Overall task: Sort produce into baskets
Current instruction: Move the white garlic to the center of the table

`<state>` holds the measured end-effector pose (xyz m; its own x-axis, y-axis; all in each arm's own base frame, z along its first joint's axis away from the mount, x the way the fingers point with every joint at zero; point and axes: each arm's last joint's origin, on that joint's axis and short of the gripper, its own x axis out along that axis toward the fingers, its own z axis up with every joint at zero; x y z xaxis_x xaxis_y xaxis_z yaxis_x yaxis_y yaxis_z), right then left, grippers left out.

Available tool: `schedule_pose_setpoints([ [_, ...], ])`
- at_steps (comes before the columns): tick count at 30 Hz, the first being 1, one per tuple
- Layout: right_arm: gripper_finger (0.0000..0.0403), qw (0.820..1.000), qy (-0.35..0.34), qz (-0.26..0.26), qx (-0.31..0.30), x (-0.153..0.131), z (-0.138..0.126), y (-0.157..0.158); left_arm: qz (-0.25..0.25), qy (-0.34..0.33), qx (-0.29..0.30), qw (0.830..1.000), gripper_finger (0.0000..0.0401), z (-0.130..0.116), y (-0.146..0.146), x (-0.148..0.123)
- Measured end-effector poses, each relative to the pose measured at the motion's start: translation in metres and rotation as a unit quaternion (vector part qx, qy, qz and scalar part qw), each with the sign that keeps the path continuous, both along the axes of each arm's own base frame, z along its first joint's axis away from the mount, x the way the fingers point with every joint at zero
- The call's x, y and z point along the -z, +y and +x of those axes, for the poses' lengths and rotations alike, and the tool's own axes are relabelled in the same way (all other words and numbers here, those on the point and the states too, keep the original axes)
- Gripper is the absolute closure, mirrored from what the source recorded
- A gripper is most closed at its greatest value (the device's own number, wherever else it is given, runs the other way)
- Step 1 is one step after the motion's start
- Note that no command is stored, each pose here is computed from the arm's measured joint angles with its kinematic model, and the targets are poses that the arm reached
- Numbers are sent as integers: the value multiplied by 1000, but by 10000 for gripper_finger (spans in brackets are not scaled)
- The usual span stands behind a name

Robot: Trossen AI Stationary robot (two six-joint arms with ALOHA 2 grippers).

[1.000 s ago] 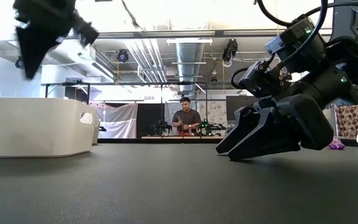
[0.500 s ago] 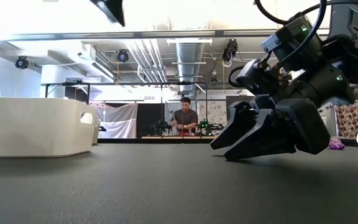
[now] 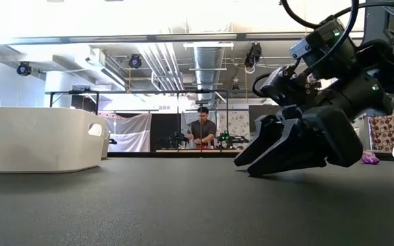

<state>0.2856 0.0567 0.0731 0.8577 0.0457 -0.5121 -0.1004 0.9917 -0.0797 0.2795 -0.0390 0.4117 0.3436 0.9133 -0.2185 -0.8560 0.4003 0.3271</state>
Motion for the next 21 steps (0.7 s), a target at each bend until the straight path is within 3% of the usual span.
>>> schedule_pose_setpoints([
  [9, 78, 989, 14, 100, 108, 8, -16, 2, -9, 25, 67, 997, 191, 35, -12, 49],
  [14, 78, 977, 6, 144, 157, 7, -21, 16, -2, 4, 156, 988, 191, 59, -19, 69],
  [17, 78, 970, 19, 171, 173, 2, -26, 22, -3, -21, 273, 962, 192, 70, -22, 79],
  [21, 78, 955, 59, 200, 209, -11, -39, 29, 15, -73, 399, 914, 197, 77, -15, 93],
])
